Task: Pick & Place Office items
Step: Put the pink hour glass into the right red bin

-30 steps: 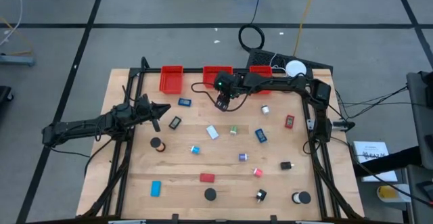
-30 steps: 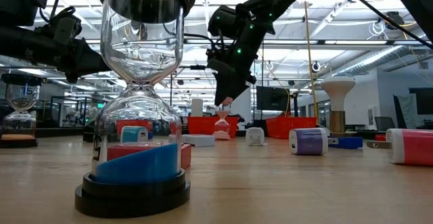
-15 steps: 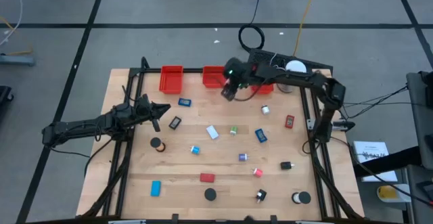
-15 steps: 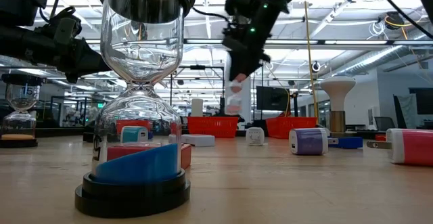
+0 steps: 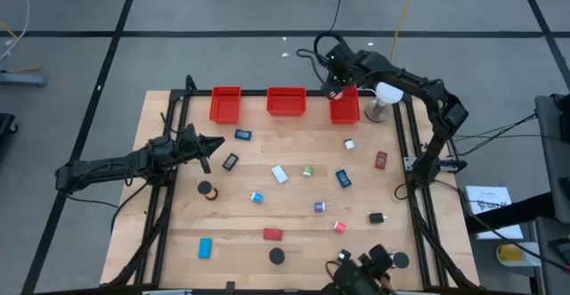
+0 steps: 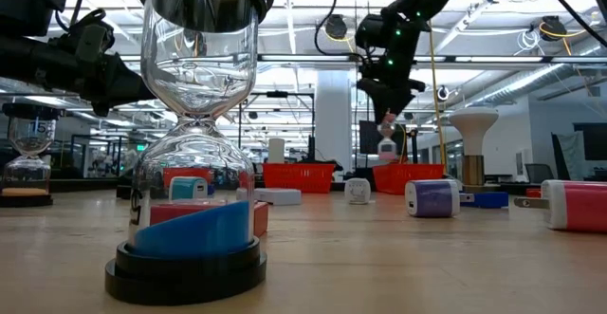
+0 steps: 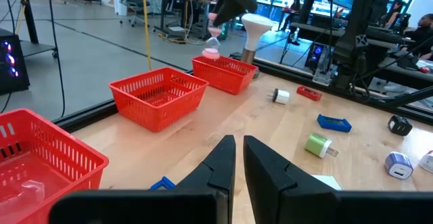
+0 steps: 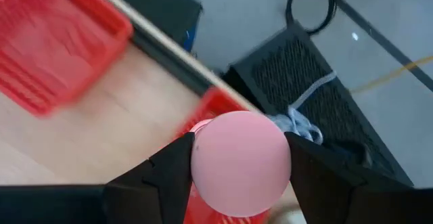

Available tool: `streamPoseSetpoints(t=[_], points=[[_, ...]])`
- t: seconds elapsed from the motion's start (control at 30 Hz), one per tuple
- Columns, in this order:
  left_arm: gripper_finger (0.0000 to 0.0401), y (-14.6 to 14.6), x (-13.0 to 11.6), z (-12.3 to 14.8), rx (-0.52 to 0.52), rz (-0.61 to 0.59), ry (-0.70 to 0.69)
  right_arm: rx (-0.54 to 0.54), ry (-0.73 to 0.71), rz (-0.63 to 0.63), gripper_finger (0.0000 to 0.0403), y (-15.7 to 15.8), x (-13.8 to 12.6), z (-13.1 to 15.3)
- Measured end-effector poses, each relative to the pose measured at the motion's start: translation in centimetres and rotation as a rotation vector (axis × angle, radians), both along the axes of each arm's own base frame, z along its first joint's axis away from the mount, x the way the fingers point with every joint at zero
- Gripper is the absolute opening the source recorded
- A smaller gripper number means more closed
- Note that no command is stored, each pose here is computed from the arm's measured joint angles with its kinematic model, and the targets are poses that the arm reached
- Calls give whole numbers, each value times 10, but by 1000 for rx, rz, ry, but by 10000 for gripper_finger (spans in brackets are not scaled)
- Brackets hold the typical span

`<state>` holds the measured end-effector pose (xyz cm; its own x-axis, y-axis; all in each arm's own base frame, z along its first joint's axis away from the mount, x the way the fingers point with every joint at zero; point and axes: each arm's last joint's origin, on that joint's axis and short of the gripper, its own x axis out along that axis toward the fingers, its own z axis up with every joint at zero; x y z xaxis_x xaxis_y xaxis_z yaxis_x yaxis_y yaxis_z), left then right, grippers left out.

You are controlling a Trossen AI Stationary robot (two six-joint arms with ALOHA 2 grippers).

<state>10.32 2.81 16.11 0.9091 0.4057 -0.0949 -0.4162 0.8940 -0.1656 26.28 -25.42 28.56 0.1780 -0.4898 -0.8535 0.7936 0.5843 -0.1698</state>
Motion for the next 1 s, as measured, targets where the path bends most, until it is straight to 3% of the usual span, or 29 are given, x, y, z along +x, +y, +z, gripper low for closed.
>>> streamPoseSetpoints(t=[0.4, 1.0], points=[[31, 0, 0, 0, 0, 0, 0, 47, 63, -12, 204, -2, -14, -40], [31, 0, 0, 0, 0, 0, 1, -13, 107, -7, 207, -10, -24, -59]])
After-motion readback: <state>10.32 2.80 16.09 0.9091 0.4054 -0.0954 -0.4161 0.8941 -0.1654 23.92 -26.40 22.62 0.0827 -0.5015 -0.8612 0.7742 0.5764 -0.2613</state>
